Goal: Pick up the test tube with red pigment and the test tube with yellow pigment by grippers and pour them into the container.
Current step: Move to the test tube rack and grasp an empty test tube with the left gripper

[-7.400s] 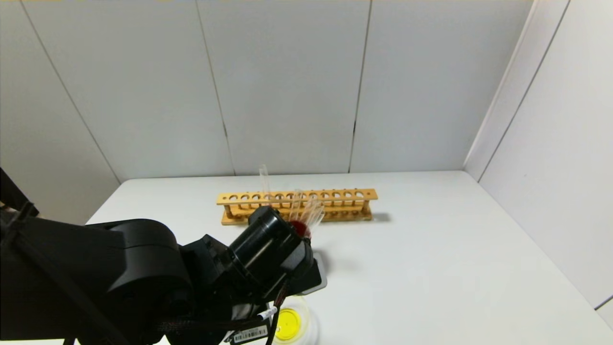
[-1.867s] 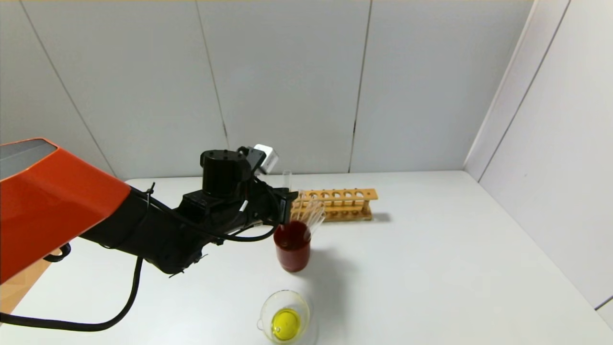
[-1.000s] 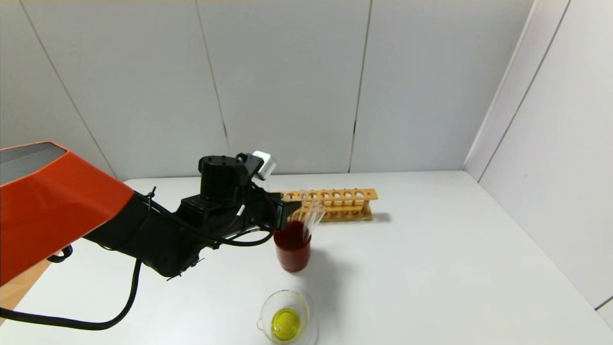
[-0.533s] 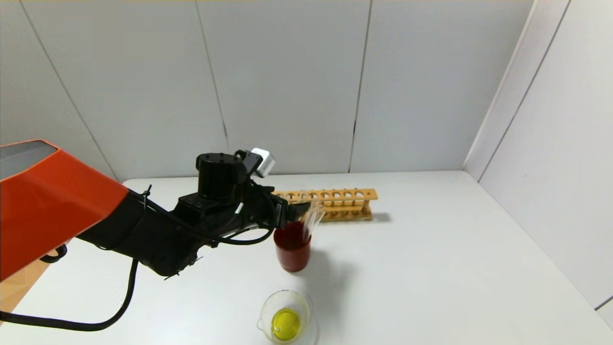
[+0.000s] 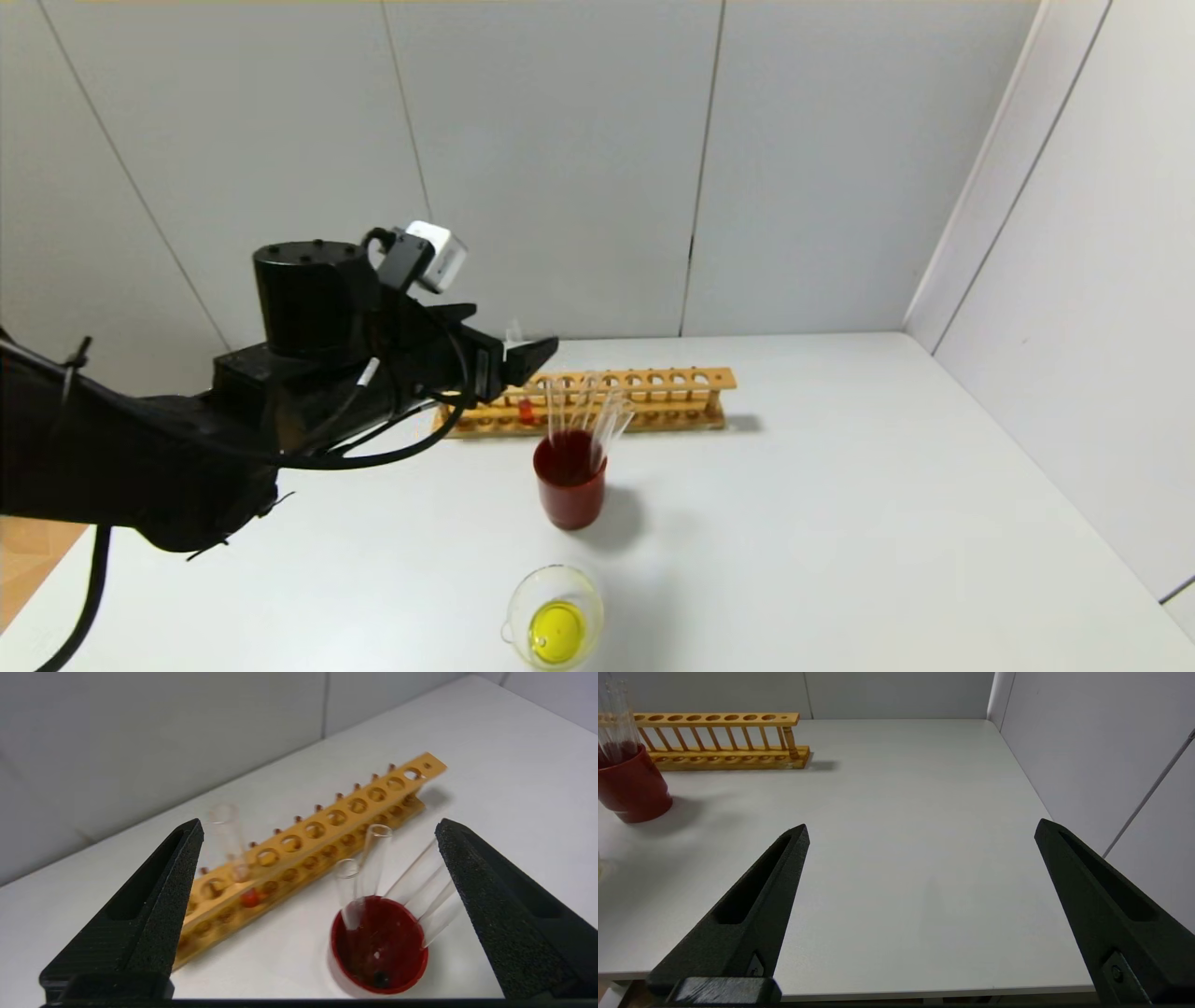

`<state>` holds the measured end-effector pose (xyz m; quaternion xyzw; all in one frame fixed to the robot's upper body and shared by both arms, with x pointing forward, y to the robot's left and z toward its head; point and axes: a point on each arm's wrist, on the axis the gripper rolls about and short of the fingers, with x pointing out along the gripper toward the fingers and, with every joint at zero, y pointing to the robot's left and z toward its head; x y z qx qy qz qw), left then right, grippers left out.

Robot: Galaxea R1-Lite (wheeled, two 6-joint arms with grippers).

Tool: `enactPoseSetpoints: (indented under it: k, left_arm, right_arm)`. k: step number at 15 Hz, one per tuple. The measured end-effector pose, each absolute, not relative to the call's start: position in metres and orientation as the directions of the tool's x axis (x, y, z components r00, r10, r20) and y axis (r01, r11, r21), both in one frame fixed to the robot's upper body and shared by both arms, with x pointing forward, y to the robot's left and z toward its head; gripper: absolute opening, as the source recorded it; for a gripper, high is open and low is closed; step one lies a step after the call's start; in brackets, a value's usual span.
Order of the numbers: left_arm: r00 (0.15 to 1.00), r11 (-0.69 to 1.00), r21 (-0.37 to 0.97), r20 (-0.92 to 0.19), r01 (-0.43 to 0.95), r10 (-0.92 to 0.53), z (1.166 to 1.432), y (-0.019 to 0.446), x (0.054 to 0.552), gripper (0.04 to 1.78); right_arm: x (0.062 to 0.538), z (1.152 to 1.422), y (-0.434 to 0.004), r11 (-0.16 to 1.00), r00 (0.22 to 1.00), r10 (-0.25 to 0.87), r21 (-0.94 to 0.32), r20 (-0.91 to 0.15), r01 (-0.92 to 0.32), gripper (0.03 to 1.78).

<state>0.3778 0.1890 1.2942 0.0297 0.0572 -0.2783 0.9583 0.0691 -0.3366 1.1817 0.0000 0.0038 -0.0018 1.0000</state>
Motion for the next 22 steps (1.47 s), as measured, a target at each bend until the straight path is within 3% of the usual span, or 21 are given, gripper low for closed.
enactPoseSetpoints:
  k: [4, 7, 11, 22]
  left_arm:
    - [0.932, 0.933, 0.046, -0.085, 0.356, -0.351, 1.311, 0.215, 0.348, 1.75]
    - [0.973, 0.974, 0.061, -0.095, 0.216, -0.210, 1.306, 0.230, 0.329, 1.75]
    - [0.971, 0.977, 0.056, -0.134, 0.208, -0.199, 1.292, 0.243, 0.302, 1.75]
    - [0.971, 0.981, -0.032, -0.141, 0.191, -0.193, 1.285, 0.253, 0.280, 1.75]
  right_arm:
    - [0.069, 1.182, -0.337, 1.000, 1.000, -0.004, 0.000, -0.008, 0.004, 1.70]
    - [0.069, 1.182, -0.337, 1.000, 1.000, -0.003, 0.000, -0.008, 0.003, 1.70]
    - [0.069, 1.182, -0.337, 1.000, 1.000, -0.004, 0.000, -0.008, 0.004, 1.70]
    - [0.069, 1.182, -0.337, 1.000, 1.000, -0.004, 0.000, -0.008, 0.004, 1.70]
